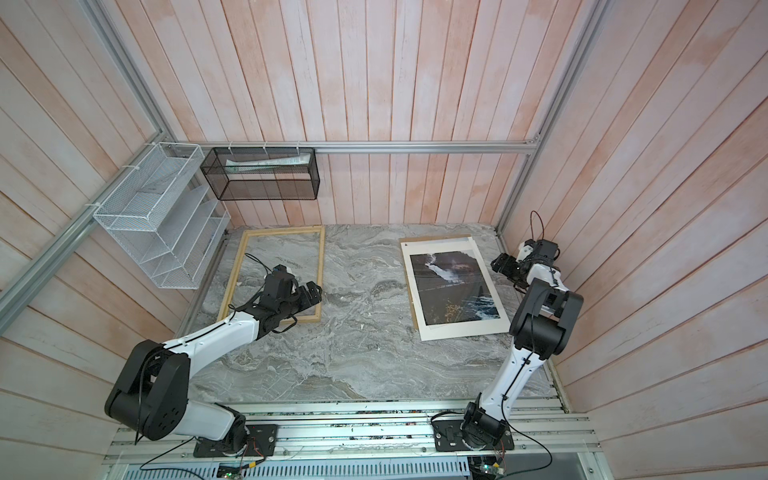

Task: Put the photo into the frame
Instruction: 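Raise both arms and swing the grippers toward the glass-covered photo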

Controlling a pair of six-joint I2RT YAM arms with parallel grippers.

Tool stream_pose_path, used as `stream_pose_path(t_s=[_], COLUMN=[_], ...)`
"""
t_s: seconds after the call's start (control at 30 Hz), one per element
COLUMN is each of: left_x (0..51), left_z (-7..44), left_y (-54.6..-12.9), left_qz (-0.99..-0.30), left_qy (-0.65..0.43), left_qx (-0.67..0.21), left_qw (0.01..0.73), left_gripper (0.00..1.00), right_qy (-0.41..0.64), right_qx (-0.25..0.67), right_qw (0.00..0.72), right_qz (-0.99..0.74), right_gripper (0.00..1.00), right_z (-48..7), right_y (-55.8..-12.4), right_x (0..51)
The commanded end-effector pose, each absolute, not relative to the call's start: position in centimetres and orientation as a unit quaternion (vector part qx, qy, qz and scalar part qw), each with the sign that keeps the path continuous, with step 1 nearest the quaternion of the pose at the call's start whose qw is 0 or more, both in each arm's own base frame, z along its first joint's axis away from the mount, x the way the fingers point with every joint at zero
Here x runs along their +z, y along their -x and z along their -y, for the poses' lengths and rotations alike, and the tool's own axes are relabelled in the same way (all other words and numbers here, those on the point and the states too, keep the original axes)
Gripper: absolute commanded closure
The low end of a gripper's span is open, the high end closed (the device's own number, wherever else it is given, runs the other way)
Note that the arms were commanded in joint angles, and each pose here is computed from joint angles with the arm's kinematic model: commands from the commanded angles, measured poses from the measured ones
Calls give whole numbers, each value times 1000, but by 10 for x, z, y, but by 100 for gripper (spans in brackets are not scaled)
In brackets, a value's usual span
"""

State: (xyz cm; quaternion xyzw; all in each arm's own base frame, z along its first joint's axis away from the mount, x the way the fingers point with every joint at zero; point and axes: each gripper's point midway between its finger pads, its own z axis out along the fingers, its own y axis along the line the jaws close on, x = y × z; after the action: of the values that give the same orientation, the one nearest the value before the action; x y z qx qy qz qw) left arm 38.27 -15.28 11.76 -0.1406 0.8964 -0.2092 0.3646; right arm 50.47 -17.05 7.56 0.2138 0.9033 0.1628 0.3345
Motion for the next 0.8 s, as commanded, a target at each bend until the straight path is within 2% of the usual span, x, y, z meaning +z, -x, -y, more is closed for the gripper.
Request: stream_pose_path(t_s=[0.0, 0.23, 0.53, 0.63, 0.77], left_x=[137, 132, 122, 113, 101], left_z=[162, 171, 201, 210, 241], left_y=[-389, -389, -398, -404, -408], left_qz=[-893, -897, -908, -920, -920], left_qy=[102, 88, 37, 47, 35], left_qx=[-217, -230, -261, -265, -313], left_qw=[381, 367, 325, 286, 234], left_gripper=[0, 0, 1, 1, 4], right_qy=[-210, -212, -214, -214, -216], right_qx=[174, 197, 265, 280, 295], right_qw=[317, 284, 249, 246, 246], right_qz=[-908, -914, -907, -903, -898], right_gripper=[14, 16, 23, 26, 29], right_z=[169, 166, 137, 130, 124], right_y=[-510, -512, -493, -490, -485], right_x=[66, 36, 17, 21, 28])
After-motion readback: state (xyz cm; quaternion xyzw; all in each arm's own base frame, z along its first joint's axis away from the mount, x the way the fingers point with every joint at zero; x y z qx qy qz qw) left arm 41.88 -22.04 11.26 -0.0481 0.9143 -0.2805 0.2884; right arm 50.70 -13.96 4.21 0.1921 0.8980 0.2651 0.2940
